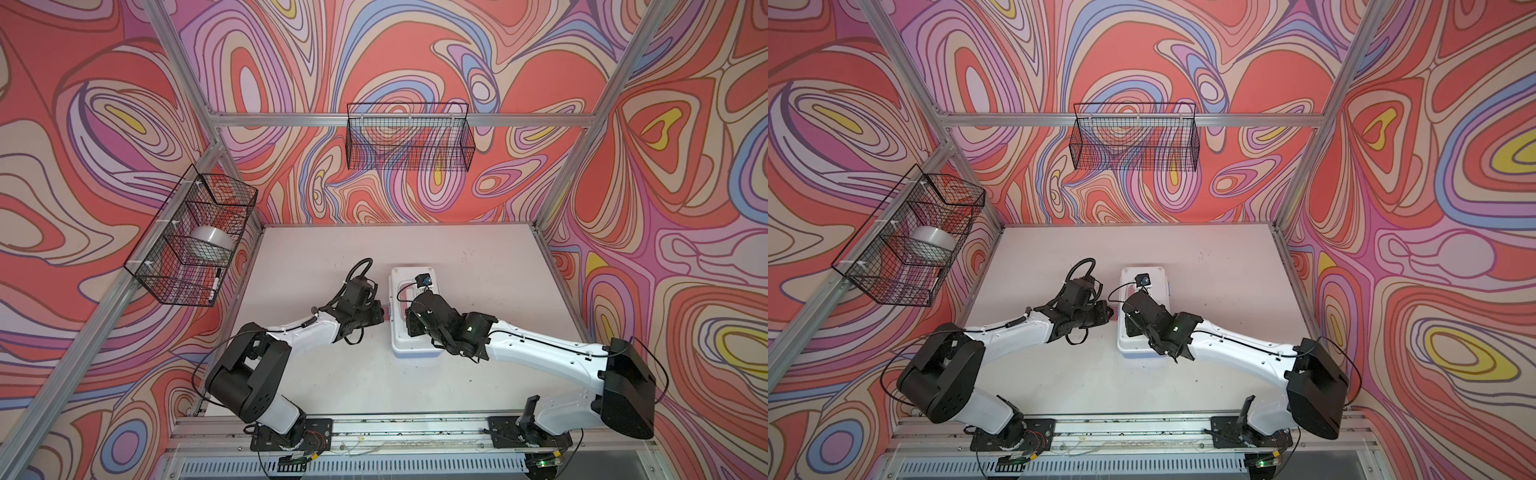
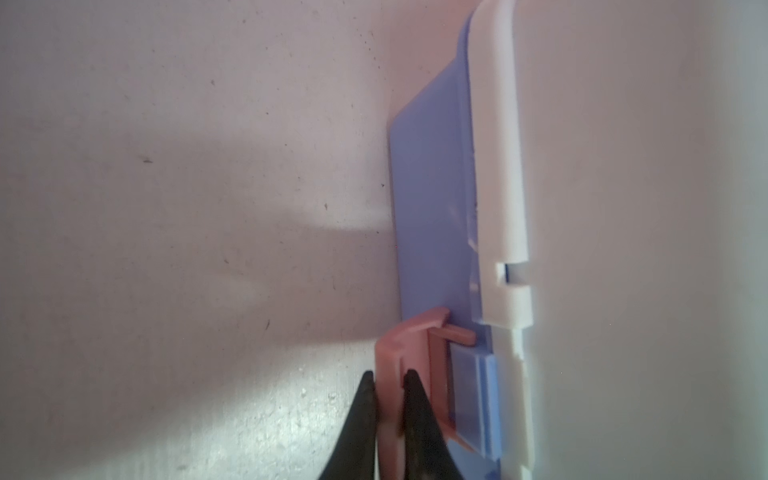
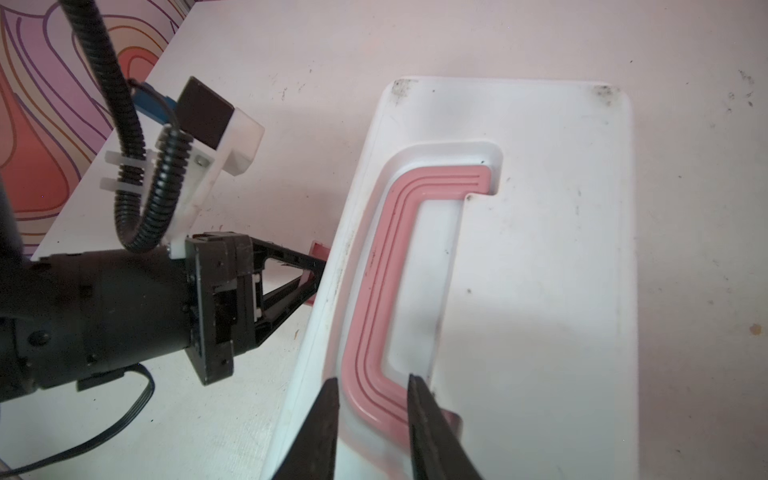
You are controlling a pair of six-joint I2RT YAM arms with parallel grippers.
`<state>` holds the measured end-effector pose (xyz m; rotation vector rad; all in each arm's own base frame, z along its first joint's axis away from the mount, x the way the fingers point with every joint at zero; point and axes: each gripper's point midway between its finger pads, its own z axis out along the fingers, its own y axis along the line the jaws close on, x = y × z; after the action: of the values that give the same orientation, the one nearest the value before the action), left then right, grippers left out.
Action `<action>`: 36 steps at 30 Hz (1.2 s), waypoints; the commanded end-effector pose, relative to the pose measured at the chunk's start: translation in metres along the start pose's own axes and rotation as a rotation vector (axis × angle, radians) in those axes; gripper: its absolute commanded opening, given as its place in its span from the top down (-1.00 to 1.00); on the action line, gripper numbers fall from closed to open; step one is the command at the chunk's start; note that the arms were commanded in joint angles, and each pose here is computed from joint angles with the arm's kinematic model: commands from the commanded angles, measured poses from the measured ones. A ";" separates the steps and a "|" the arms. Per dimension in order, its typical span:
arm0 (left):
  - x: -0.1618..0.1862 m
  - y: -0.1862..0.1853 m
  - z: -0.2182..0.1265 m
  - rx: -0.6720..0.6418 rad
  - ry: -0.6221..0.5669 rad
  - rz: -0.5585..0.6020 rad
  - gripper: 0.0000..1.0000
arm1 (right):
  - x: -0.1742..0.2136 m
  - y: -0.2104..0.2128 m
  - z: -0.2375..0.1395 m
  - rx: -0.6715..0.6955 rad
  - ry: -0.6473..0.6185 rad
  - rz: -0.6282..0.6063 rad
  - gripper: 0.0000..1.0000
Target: Pack the tool kit
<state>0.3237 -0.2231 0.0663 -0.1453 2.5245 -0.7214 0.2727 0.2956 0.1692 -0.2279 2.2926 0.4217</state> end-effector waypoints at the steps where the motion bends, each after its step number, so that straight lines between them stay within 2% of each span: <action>1: -0.014 -0.011 -0.003 0.025 -0.028 -0.006 0.98 | -0.001 -0.009 -0.004 0.027 -0.011 0.008 0.40; 16: -0.028 -0.020 -0.029 0.022 -0.081 0.014 1.00 | -0.001 -0.011 -0.004 0.039 -0.013 0.003 0.41; 29: -0.036 -0.035 -0.042 0.071 -0.100 0.019 1.00 | -0.001 -0.009 -0.001 0.037 -0.009 -0.001 0.41; 34: -0.036 -0.040 -0.044 0.094 -0.096 0.019 0.53 | -0.002 -0.009 -0.002 0.033 -0.012 0.004 0.41; 36: -0.035 -0.041 -0.044 0.105 -0.095 0.016 0.44 | -0.002 -0.009 -0.003 0.034 -0.010 0.002 0.41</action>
<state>0.3231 -0.2178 0.1043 -0.1495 2.4775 -0.7285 0.2740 0.2910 0.1675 -0.2200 2.2939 0.3917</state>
